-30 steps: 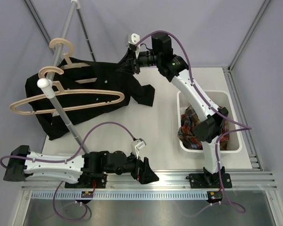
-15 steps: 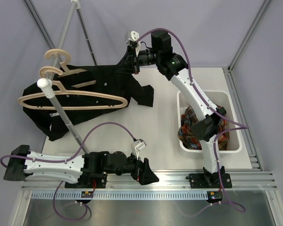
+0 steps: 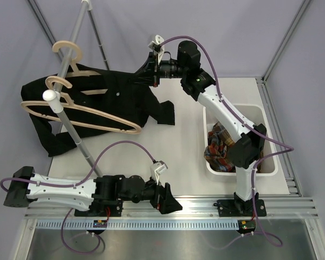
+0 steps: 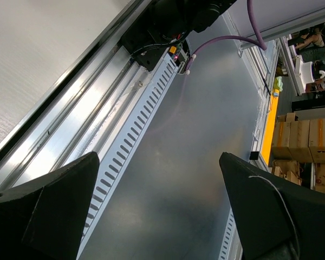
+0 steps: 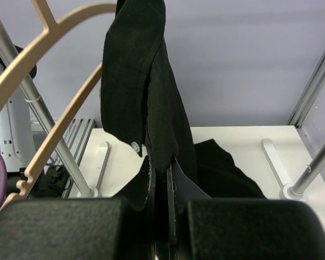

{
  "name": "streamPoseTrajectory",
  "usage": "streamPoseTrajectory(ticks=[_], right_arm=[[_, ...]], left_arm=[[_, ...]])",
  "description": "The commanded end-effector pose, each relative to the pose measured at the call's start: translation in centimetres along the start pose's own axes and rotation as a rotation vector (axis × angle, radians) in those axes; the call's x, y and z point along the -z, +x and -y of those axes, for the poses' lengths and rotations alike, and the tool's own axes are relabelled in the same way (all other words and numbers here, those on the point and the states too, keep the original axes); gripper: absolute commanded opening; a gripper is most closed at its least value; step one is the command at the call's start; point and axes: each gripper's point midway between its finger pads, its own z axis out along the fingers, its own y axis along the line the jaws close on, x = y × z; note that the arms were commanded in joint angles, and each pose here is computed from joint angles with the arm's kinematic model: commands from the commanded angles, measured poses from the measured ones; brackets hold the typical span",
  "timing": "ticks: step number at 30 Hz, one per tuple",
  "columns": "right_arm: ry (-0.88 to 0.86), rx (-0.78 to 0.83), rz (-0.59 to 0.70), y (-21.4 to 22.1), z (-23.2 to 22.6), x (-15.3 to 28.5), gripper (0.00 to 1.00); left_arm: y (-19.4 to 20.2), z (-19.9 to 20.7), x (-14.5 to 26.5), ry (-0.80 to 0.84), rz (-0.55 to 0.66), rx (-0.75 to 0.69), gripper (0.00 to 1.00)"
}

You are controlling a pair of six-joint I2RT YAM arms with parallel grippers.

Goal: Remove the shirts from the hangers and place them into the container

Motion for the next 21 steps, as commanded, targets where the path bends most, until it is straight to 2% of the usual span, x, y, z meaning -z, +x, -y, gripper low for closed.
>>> streamPoseTrajectory(ticks=[1,8,11,12,13,17,21], right_arm=[[0.044,0.184,0.159,-9.4,-3.1,2.3,0.00],[0.121,0.188,0.146,-10.1,-2.8,4.4,0.00],[0.167,0.184,0.125,-9.7,-2.9,5.5,0.00],[0.195,0.153,0.105,-8.2,-2.4,5.7,0.00],[0.216,0.164,0.113,-8.9,-2.9,6.6,0.00],[0.320,0.127,0.048,-6.8,-1.7,8.8,0.00],[0.395,0.110,0.037,-6.7,-1.6,11.3,0.00]], left_arm=[[-2.2,1.8,0.6,0.042,0.091,-0.025,0.99],[-4.1,2.6,1.3,0.016,0.197,-0.070,0.99],[-4.8,3.2,1.4,0.007,0.242,-0.091,0.99],[-5.0,3.5,1.4,0.007,0.252,-0.096,0.99],[-5.1,4.1,1.3,0.012,0.252,-0.103,0.99],[-5.6,5.3,0.7,0.011,0.263,-0.132,0.99],[-5.4,6.8,0.0,0.012,0.234,-0.181,0.97]])
